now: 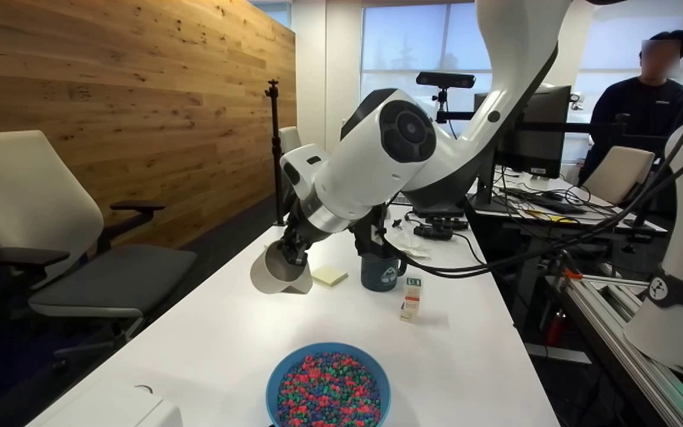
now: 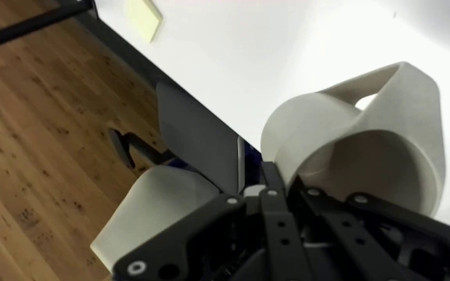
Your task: Pour the contents of the white cu into the blue bowl
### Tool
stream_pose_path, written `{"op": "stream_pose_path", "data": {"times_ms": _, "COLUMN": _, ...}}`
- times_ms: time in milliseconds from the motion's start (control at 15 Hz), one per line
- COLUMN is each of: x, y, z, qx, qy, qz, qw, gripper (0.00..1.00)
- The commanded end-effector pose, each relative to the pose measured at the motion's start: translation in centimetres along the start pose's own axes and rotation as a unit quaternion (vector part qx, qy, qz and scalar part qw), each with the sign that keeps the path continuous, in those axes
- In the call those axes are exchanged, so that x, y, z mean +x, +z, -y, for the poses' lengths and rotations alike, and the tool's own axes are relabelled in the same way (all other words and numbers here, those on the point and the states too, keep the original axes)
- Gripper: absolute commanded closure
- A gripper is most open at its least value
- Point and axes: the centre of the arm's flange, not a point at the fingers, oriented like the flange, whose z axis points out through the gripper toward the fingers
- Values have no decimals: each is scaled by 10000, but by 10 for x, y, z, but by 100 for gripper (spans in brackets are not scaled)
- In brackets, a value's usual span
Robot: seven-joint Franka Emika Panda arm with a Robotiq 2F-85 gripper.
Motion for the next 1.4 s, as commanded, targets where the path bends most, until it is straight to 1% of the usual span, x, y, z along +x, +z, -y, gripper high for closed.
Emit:
{"op": "stream_pose_path", "data": {"times_ms": 0, "x": -6, "y": -4, "z": -20, "qx": 451, "qy": 454, "qz": 411, "qw": 9971, "gripper": 99}}
{"op": "stream_pose_path", "data": {"times_ms": 67, "x": -6, "y": -3, "z": -24, "qx": 691, "qy": 547, "qz": 404, "qw": 9953, "gripper": 99}}
{"op": "stream_pose_path", "data": {"times_ms": 267, "x": -4, "y": 2, "z": -27, "qx": 1129, "qy": 783, "qz": 474, "qw": 9894, "gripper": 99}}
{"op": "stream_pose_path", "data": {"times_ms": 467, "x": -5, "y": 8, "z": -28, "qx": 1435, "qy": 898, "qz": 653, "qw": 9834, "gripper": 99}}
{"op": "stream_pose_path", "data": {"times_ms": 600, "x": -8, "y": 12, "z": -28, "qx": 1646, "qy": 913, "qz": 868, "qw": 9783, "gripper": 99}}
{"op": "stream_pose_path", "data": {"times_ms": 800, "x": -16, "y": 15, "z": -28, "qx": 1831, "qy": 921, "qz": 1212, "qw": 9713, "gripper": 99}}
{"op": "stream_pose_path", "data": {"times_ms": 1000, "x": -21, "y": 20, "z": -30, "qx": 1903, "qy": 1000, "qz": 1446, "qw": 9659, "gripper": 99}}
{"op": "stream_pose_path", "data": {"times_ms": 1067, "x": -21, "y": 27, "z": -21, "qx": 1844, "qy": 990, "qz": 1326, "qw": 9688, "gripper": 99}}
{"op": "stream_pose_path", "data": {"times_ms": 1133, "x": -22, "y": 27, "z": -21, "qx": 1847, "qy": 984, "qz": 1339, "qw": 9686, "gripper": 94}}
{"op": "stream_pose_path", "data": {"times_ms": 1333, "x": -23, "y": 28, "z": -20, "qx": 1856, "qy": 975, "qz": 1353, "qw": 9684, "gripper": 94}}
